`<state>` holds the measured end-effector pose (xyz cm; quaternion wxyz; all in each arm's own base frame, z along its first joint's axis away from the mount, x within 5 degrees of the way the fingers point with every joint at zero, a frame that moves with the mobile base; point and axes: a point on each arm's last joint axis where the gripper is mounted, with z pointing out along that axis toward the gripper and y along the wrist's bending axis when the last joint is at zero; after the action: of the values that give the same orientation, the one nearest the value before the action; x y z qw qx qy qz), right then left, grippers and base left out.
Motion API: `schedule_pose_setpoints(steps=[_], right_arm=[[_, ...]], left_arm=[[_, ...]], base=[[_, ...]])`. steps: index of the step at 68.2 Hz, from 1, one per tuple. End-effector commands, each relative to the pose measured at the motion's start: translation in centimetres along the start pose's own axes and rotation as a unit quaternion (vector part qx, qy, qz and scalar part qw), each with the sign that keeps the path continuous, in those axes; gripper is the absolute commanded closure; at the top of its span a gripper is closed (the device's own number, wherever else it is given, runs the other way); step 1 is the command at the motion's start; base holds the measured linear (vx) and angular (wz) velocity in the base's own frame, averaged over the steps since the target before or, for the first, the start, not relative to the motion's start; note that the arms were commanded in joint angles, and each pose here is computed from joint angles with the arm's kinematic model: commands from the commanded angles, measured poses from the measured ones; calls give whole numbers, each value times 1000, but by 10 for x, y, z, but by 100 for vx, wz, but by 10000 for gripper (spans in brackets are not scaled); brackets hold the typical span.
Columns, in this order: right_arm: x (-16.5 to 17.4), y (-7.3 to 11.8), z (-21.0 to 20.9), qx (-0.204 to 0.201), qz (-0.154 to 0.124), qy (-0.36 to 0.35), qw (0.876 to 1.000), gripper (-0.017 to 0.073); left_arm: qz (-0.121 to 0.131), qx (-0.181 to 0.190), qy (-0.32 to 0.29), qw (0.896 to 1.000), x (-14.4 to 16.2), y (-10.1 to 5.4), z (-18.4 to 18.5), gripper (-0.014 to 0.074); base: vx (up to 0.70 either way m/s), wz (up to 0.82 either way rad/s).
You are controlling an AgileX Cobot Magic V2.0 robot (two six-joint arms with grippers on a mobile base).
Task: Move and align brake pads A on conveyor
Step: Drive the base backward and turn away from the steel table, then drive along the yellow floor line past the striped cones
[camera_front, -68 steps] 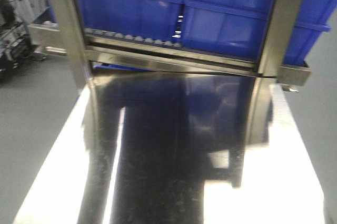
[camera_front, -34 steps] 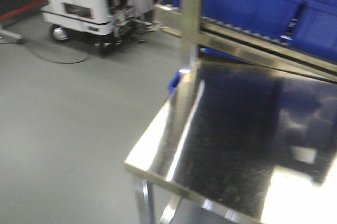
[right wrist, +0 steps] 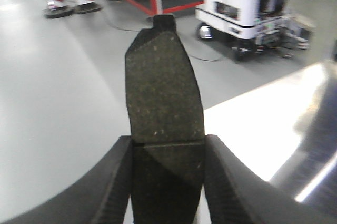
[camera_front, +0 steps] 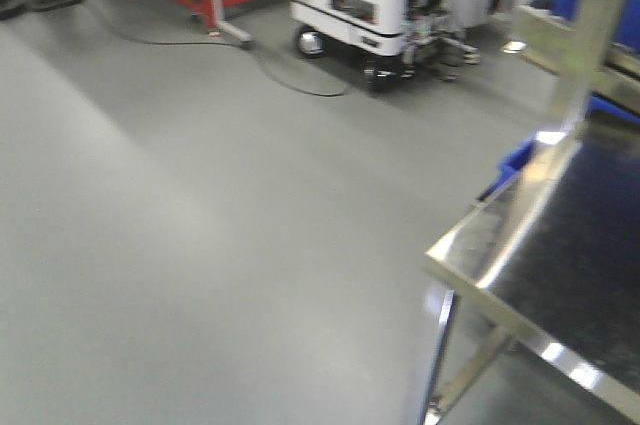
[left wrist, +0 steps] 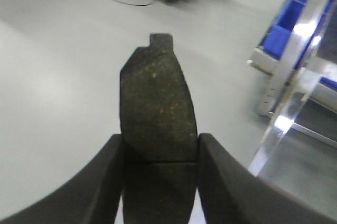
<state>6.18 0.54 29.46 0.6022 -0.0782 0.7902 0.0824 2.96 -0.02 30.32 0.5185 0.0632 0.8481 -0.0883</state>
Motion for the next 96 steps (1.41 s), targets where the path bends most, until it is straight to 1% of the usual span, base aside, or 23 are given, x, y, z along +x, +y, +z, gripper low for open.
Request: schedule_pose_setpoints(steps=[1,29,59,74,96], right_arm=[[-15,3,-3,-11,-14,-47,999,564],[-14,2,-2,-7,-14,-40,999,564],[-14,2,-2,-7,-14,-40,999,564],[-14,2,-2,-7,-14,-40,999,564],[-14,2,-2,-7,-14,-40,999,564]], left_arm=[[-1,12,-52,999,-14,-2,-5,600],[-1,12,-52,999,-14,-2,-5,600],[-1,12,-52,999,-14,-2,-5,600],[-1,12,-52,999,-14,-2,-5,600],[-1,12,-52,999,-14,-2,-5,600]], base=[[-21,81],[-17,86],[-6,81],[2,40],[14,12]])
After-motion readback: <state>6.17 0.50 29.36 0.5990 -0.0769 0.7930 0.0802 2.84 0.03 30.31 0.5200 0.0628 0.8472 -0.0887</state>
